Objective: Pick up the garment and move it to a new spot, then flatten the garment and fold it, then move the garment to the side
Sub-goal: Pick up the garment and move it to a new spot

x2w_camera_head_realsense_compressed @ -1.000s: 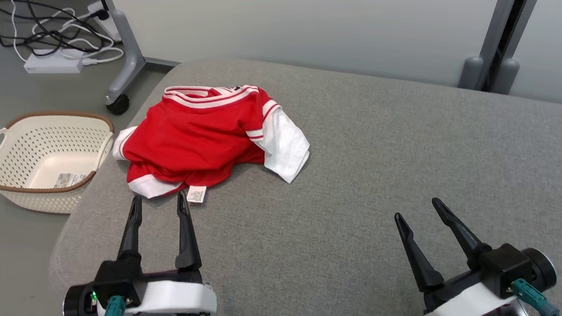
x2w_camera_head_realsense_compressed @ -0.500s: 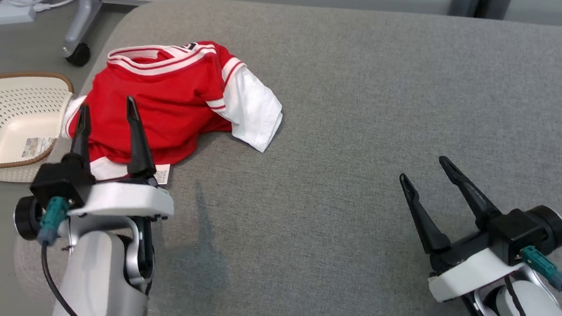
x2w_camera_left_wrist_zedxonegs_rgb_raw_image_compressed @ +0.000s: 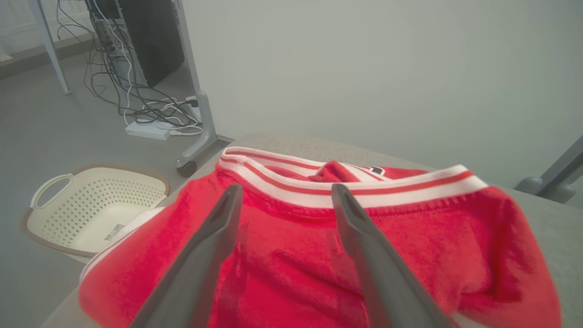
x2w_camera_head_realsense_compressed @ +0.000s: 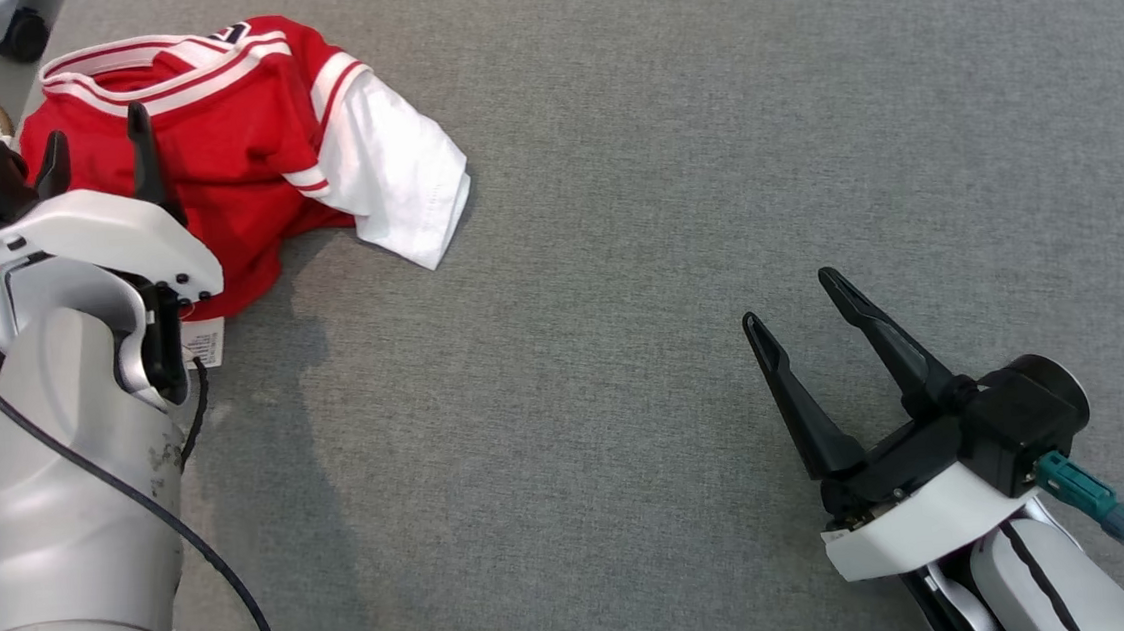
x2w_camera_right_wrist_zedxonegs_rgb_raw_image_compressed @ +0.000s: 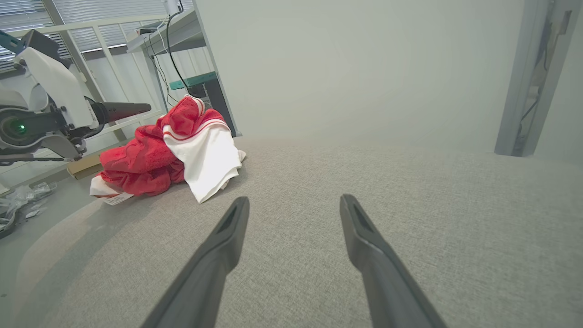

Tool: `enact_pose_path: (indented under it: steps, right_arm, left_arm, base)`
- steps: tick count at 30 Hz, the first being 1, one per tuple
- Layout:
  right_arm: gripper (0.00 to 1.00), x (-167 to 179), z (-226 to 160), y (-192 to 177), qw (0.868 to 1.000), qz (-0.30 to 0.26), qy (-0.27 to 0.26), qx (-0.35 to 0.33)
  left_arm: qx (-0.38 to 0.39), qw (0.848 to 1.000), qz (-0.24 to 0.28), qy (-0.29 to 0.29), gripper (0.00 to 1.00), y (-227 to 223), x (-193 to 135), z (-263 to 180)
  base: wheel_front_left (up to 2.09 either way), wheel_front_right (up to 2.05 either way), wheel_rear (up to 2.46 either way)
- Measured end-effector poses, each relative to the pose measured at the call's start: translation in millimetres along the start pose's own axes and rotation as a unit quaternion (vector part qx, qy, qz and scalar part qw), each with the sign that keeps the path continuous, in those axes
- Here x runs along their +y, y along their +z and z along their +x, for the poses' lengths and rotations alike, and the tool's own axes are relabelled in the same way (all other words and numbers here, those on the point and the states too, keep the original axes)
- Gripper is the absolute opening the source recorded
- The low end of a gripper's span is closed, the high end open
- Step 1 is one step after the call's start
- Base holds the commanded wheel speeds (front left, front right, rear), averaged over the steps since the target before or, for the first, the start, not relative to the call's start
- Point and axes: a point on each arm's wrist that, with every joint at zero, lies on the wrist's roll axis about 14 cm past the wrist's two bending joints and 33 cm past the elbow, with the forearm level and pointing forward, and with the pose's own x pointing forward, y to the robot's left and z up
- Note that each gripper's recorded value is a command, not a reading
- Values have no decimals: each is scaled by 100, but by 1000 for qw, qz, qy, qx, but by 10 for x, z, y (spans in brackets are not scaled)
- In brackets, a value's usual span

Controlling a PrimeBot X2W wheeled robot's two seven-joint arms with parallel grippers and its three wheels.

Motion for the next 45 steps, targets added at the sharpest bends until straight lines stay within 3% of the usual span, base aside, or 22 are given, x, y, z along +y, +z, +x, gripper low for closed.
enact_pose_path:
  steps: [4,10,14,15,19,29,31,35,45]
  right_arm:
    - [100,-56,-53,-30,1000,16,-7,5]
    - [100,-50,-117,1,1000,17,-7,6]
    - [100,-63,-113,43,1000,13,-8,1]
    - [100,-63,-113,47,1000,13,-8,0]
    - [100,-59,-114,56,1000,11,-7,0]
    - [100,65,-145,181,1000,11,-3,-12]
    - [100,96,-146,233,1000,9,-3,-18]
    - [100,146,-190,282,1000,9,-5,-21]
    - [100,163,-309,508,998,20,-31,-50]
  left_arm:
    - [69,997,27,11,100,-218,8,120]
    - [178,980,83,23,100,-621,80,59]
    - [189,977,101,17,100,-666,62,53]
    - [186,977,104,15,0,-648,53,64]
    - [156,982,104,7,0,-560,18,89]
    - [16,999,29,-3,0,4,-16,66]
    - [-23,999,-16,-22,0,231,-105,64]
    - [-98,993,-42,-53,0,681,-214,-12]
    - [-251,960,-38,-121,0,1566,-604,-385]
  base:
    - [0,0,0]
    - [0,0,0]
    - [0,0,0]
    - [0,0,0]
    - [0,0,0]
    - [0,0,0]
    - [0,0,0]
    - [0,0,0]
    - [0,0,0]
